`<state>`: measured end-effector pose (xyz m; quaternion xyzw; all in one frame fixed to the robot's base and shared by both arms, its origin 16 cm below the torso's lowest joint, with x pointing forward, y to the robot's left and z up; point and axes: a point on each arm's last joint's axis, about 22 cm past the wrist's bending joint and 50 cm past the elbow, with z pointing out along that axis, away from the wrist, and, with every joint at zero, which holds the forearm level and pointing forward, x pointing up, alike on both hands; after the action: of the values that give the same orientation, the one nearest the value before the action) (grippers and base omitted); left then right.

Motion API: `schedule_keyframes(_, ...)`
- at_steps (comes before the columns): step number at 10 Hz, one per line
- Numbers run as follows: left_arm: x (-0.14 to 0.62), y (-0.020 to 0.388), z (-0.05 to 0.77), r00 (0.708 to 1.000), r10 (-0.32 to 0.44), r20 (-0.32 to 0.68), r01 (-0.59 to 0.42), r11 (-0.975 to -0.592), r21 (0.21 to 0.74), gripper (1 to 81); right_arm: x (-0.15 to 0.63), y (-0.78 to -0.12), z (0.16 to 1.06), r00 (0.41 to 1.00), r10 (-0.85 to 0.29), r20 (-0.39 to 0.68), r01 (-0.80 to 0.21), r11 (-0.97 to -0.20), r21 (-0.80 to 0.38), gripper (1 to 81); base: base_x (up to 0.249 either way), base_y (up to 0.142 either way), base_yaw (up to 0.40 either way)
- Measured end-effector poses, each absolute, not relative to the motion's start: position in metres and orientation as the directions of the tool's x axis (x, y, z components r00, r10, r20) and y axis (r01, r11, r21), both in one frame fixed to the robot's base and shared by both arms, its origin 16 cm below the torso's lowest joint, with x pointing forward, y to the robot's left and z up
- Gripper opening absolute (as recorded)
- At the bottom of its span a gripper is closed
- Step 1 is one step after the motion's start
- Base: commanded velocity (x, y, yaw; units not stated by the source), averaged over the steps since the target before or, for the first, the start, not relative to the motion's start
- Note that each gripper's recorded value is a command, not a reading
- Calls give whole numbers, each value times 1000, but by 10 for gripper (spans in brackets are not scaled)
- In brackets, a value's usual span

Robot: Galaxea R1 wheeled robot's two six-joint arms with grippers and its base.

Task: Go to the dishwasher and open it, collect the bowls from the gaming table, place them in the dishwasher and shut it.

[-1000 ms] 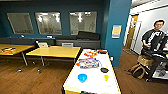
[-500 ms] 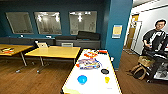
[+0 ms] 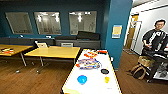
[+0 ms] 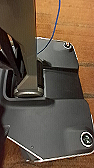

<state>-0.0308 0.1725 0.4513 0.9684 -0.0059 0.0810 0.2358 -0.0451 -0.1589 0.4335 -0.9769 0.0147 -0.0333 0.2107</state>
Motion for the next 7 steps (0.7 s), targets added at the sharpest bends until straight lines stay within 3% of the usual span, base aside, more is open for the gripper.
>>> schedule_keyframes(2,-31,168,452,987,28,160,-50,-886,461,811,-46,-162,433,997,-42,60,-14,-912,-409,811,0,74,0)
schedule_keyframes(5,-28,184,450,986,23,164,-52,-896,441,811,-43,-145,435,997,-44,62,-14,-903,-429,811,0,0,0)
schedule_keyframes(7,-31,166,452,987,28,160,-50,-885,463,811,-43,-161,433,997,-42,62,-13,-912,-411,811,89,0,0)
